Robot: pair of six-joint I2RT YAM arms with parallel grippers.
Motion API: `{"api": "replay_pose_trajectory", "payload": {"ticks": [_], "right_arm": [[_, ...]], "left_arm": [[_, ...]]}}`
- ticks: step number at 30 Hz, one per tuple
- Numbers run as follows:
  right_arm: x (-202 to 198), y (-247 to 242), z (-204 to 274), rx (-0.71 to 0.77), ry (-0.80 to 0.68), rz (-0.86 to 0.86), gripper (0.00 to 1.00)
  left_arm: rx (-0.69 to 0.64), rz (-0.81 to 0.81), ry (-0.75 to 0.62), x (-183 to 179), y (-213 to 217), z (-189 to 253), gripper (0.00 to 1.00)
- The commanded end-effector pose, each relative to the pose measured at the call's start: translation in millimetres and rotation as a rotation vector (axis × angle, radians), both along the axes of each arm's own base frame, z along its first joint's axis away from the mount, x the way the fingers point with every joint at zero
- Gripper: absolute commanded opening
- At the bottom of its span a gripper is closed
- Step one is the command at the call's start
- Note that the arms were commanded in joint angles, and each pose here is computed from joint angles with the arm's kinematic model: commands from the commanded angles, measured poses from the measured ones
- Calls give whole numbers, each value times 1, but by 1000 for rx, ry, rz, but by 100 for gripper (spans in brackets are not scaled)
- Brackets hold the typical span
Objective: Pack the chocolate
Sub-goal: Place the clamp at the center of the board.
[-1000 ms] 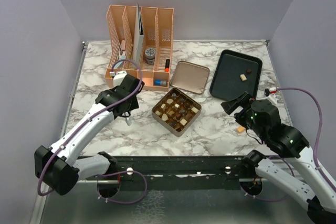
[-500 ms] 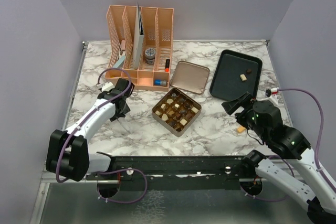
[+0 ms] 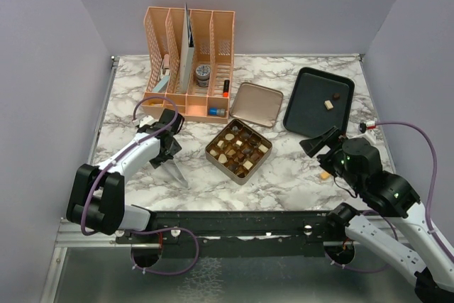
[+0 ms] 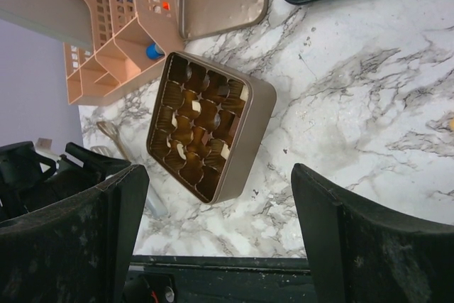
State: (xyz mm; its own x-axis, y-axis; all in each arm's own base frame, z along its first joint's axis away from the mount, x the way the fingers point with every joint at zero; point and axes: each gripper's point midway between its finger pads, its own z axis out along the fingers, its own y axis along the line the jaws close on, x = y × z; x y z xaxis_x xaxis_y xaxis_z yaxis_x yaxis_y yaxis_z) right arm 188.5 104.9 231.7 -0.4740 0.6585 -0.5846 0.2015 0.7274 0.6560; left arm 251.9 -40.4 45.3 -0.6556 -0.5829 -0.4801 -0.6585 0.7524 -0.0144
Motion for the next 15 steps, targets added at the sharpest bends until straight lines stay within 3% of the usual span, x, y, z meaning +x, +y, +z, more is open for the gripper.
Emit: {"api": "replay_pose_trajectory", "payload": {"ticks": [1,8,15], "right_arm": [[-7,3,-8,7,35,31,87],[-11,3,-6,17,48,29,87],[11,10,-12,-16,28,11,86]], "left_arm": [[-46,52,-8,0,-5,-4,68],[-50,29,-78,12,-6,19,79],[-46,-338,-336,61,-30,105,87]]}}
